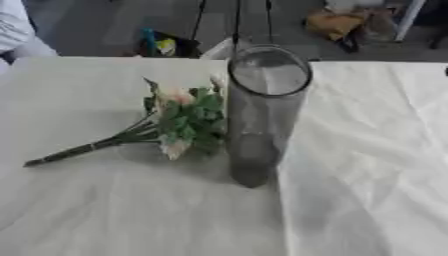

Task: Arrange flowers into the vase.

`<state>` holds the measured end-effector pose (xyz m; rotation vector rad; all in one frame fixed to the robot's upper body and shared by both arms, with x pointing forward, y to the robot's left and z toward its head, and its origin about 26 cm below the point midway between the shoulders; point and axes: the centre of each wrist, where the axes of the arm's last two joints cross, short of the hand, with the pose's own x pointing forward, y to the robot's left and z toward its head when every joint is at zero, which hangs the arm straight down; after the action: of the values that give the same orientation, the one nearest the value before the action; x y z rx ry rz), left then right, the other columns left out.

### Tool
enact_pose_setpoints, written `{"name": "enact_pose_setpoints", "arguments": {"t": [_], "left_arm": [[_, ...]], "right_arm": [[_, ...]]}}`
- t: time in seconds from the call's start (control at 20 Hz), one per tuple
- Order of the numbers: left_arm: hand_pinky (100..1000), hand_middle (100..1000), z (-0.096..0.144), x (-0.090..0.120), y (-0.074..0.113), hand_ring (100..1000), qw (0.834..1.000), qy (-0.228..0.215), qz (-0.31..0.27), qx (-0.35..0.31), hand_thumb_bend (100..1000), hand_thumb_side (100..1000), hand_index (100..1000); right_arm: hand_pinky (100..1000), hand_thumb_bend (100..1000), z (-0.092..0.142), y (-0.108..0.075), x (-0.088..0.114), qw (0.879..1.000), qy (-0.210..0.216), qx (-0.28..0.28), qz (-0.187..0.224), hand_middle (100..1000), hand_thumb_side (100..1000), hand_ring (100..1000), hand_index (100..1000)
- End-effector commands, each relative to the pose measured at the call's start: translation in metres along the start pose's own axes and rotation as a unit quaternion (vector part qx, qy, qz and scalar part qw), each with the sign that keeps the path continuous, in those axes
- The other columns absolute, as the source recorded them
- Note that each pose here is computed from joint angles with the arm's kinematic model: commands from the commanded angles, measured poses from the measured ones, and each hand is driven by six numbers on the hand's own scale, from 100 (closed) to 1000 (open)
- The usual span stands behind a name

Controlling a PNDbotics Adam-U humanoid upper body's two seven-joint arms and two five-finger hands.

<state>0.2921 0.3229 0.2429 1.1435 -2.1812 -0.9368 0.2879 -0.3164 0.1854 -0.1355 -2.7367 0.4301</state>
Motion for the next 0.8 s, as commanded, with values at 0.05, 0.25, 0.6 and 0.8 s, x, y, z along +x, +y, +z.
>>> {"name": "enact_pose_setpoints", "arguments": {"t": [0.05, 0.25, 0.6, 0.8], "left_arm": [[669, 824, -0.004, 0.003, 0.012, 786, 0.996, -0.001, -0.068, -0.050, 100, 854, 988], [700, 829, -0.009, 0.004, 0.017, 796, 0.983, 0.003, -0.134, -0.125, 100, 827, 985], [735, 830, -0.024, 0.009, 0.029, 802, 0.952, -0.003, -0.196, -0.234, 205, 808, 998], [749, 837, -0.032, 0.002, 0.028, 809, 0.942, -0.001, -0.204, -0.267, 292, 865, 1000]], "right_arm": [[942, 100, -0.004, -0.007, 0.006, 0.999, -0.013, 0.023, 0.019, 623, 1000, 1000, 935], [938, 100, -0.002, -0.008, 0.006, 0.999, -0.011, 0.025, 0.025, 611, 1000, 995, 928], [936, 100, 0.004, -0.009, 0.006, 0.999, 0.001, 0.025, 0.038, 599, 1000, 991, 923], [936, 100, 0.005, -0.008, 0.006, 0.999, 0.003, 0.025, 0.039, 596, 1000, 989, 923]]}}
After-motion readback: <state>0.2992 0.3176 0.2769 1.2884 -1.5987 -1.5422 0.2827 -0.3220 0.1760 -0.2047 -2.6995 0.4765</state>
